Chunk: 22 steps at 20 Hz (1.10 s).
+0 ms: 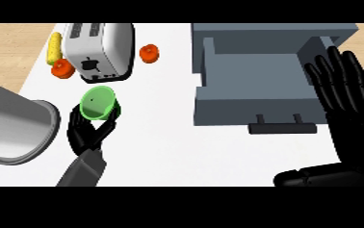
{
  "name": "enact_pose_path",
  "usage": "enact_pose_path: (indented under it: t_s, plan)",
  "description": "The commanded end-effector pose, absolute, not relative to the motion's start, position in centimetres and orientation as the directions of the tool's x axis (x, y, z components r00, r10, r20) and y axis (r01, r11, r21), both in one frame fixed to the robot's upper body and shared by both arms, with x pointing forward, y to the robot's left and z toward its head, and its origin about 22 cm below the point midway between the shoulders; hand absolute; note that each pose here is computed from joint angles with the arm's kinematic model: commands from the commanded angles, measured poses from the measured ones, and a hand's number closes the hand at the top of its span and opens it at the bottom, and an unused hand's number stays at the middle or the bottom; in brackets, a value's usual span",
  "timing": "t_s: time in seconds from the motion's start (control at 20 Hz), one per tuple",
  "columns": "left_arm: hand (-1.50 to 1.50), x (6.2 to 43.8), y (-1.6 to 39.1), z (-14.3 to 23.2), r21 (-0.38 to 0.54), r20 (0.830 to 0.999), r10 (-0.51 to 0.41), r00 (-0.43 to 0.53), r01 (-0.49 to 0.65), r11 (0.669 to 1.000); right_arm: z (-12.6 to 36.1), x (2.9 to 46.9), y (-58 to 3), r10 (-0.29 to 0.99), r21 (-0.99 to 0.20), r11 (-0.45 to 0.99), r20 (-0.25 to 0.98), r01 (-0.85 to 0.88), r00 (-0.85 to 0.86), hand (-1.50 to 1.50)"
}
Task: Pick up the cup, place it into the drawer and close the drawer
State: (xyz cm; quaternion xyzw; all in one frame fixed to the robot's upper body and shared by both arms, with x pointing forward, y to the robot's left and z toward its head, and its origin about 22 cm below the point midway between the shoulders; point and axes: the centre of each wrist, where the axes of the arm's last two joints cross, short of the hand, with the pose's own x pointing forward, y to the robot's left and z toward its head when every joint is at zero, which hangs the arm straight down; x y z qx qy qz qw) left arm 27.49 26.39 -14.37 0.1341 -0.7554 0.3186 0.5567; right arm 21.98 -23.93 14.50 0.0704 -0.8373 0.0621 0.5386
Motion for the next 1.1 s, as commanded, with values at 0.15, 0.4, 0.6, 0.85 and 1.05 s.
enact_pose_path:
  t_s: [0.15,0.4,0.6,0.85,1.05]
  plan:
    - [1.50,29.3,26.7,-13.0,-0.278,0.904,-0.003,-0.427,-0.593,0.755,14.9,22.3,-24.2,-0.040,-0.033,0.986,0.905,-0.162,-0.425,-1.50]
    - [1.50,26.8,26.5,-14.8,-0.270,0.903,0.135,-0.408,-0.293,0.917,14.8,22.3,-24.5,-0.046,-0.032,0.984,0.907,-0.176,-0.419,-1.50]
    - [1.50,26.5,29.5,-13.9,-0.245,0.902,0.192,-0.386,-0.093,0.965,15.4,22.2,-24.4,-0.055,-0.019,0.985,0.907,-0.170,-0.418,-1.50]
    - [1.50,28.7,27.6,-11.4,-0.297,0.844,0.271,-0.463,0.016,0.955,13.6,21.1,-23.8,-0.031,-0.034,0.988,0.912,-0.152,-0.408,-1.50]
    - [1.50,29.4,27.4,-8.8,-0.229,0.840,0.261,-0.475,0.126,0.965,13.7,21.3,-24.9,-0.035,-0.032,0.988,0.910,-0.153,-0.413,-1.50]
